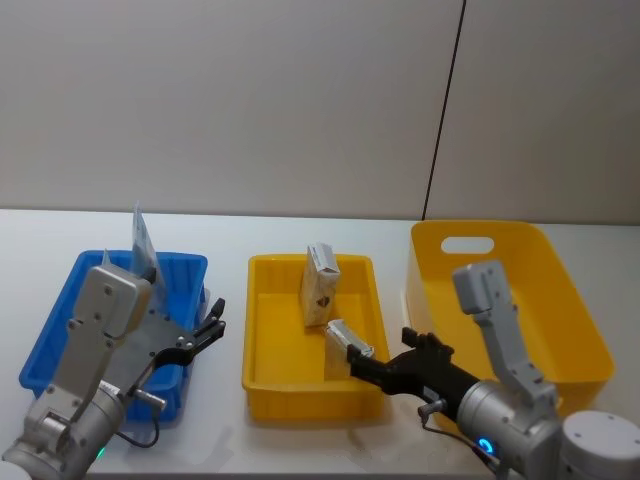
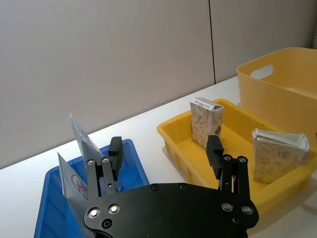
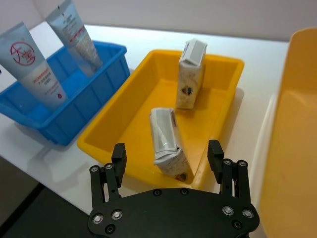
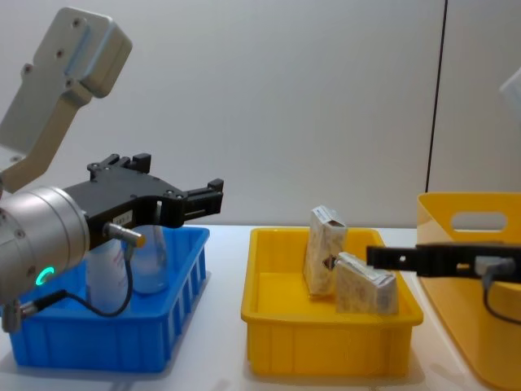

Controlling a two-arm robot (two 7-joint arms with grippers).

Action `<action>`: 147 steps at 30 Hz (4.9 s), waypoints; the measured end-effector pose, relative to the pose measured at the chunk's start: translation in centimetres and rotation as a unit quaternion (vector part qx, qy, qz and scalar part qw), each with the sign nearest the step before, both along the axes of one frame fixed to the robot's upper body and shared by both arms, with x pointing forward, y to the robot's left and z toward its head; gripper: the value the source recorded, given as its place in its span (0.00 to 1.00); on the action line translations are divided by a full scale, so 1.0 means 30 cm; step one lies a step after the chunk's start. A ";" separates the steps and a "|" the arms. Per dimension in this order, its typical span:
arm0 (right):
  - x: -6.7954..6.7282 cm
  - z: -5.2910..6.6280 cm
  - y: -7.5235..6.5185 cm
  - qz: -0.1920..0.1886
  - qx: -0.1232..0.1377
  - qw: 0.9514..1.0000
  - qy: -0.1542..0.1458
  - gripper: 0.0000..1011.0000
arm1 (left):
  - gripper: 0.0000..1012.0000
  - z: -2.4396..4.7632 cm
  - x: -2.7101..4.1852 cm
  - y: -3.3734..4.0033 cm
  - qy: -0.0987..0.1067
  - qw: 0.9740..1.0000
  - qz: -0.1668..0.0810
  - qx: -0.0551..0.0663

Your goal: Bimanual collaborative sorting of washing and personal care products

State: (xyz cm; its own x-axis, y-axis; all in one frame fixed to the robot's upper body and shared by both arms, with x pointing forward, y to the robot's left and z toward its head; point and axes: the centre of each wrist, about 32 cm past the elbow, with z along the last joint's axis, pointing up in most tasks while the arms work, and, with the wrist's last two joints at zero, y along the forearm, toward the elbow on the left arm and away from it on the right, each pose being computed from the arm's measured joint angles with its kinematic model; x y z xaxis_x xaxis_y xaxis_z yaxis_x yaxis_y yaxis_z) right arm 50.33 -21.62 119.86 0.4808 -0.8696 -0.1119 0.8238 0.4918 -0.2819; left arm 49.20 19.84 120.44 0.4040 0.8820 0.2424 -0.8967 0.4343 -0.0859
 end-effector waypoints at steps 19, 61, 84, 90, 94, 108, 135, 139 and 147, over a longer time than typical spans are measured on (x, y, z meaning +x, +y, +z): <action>0.099 -0.011 0.043 0.019 -0.024 0.998 0.053 0.99 | 0.99 0.000 0.000 0.000 0.000 1.000 0.000 0.000; 0.139 0.012 0.099 0.008 -0.077 0.996 0.053 0.15 | 0.99 0.000 0.000 0.000 0.000 1.000 0.000 0.000; 0.070 0.063 0.096 -0.018 -0.103 0.991 -0.090 0.13 | 0.99 0.000 0.000 0.000 0.000 1.000 0.000 0.000; 0.047 0.086 0.081 -0.030 -0.105 0.986 -0.128 0.13 | 0.99 0.000 0.000 0.000 0.000 1.000 0.000 0.000; 0.031 0.106 0.066 -0.046 -0.107 0.981 -0.153 0.13 | 0.99 0.000 0.000 0.000 0.000 1.000 0.000 0.000; -0.029 0.162 -0.010 -0.125 -0.111 0.969 -0.182 0.12 | 0.99 0.000 0.000 0.000 0.000 1.000 0.000 0.000; -0.018 0.128 -0.145 -0.178 -0.070 0.979 -0.065 0.23 | 0.99 0.000 0.000 0.000 0.000 1.000 0.000 0.000; -0.012 0.122 -0.151 -0.178 -0.067 0.980 -0.058 0.30 | 0.99 0.000 0.000 0.000 0.000 1.000 0.000 0.000; 0.000 0.110 -0.161 -0.177 -0.064 0.981 -0.050 0.60 | 0.99 0.000 0.000 0.000 0.000 1.000 0.000 0.000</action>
